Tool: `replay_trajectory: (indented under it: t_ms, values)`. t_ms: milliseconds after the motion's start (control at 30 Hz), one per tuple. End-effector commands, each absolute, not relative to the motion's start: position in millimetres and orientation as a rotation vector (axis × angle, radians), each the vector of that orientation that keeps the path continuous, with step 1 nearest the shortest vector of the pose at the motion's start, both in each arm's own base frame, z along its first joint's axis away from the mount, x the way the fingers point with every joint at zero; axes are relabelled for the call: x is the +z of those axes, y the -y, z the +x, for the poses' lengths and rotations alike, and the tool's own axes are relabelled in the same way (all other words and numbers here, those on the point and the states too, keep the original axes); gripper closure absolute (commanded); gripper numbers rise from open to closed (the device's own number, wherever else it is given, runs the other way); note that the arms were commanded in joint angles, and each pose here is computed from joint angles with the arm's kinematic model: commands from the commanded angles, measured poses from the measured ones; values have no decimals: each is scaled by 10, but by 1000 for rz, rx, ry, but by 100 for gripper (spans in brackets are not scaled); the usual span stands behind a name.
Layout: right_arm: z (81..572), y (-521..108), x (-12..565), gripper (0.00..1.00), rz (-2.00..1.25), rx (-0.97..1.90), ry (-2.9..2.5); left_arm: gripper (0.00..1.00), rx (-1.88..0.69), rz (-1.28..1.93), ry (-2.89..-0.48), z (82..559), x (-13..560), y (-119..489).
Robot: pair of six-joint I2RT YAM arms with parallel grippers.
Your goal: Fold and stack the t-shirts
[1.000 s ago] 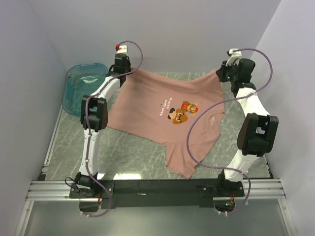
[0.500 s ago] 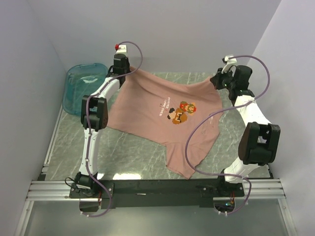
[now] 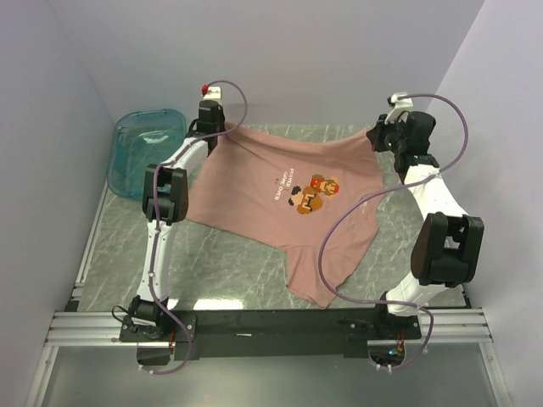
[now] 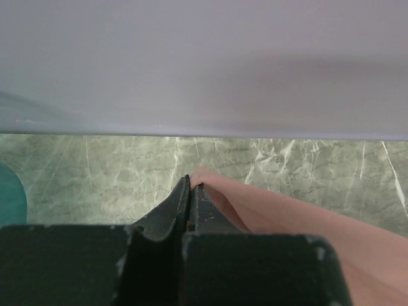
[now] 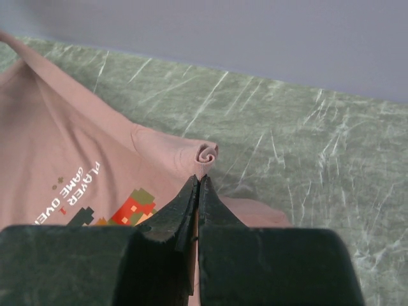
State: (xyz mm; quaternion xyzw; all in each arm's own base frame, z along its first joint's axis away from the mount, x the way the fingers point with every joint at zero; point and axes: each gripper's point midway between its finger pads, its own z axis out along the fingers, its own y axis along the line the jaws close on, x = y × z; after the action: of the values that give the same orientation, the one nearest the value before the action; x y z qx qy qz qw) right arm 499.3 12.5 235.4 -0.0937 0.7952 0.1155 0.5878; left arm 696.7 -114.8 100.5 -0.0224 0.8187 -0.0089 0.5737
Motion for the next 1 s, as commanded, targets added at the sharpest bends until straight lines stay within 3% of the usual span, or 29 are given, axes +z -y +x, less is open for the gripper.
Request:
replay_trajectory:
  t_ms: [0,133,167,200,233,300,367,433,567,700,767,967]
  values:
    - [5049,-18,2955,100,-184,220,-1710,100,-27,-35,-1864,6982,1312,1130]
    - [4785,-107,3195,100,-249,236,-1673,100,-39,-32,-1833,6783,1592,1102]
    - [4708,-134,3241,100,-266,239,-1665,100,-62,-40,-1760,6705,2023,1106]
    - [4626,-167,3288,100,-279,245,-1660,100,-72,-39,-1784,6577,1936,1108]
    - [4458,-218,3438,100,-308,250,-1642,100,-98,-44,-1704,6450,2406,1122]
    - [4219,-262,3763,100,-335,232,-1591,100,-130,-29,-1707,6209,2471,1172]
    - [4036,-251,3912,100,-334,212,-1604,100,-177,-11,-1605,5885,3094,1264]
    - [3783,-230,4322,100,-340,166,-1563,100,-201,27,-1591,5580,3250,1410]
    - [3245,-189,5174,100,-340,75,-1433,100,-264,66,-1384,4614,4413,1519]
    - [2351,-160,6252,100,-312,-78,-1192,100,-371,47,-1181,3575,5440,1482]
    - [2082,-147,6451,100,-288,-107,-1163,100,-463,33,-1070,2967,5933,1362]
    - [1202,-132,7137,100,-197,-184,-920,99,-666,2,-909,1930,6538,991]
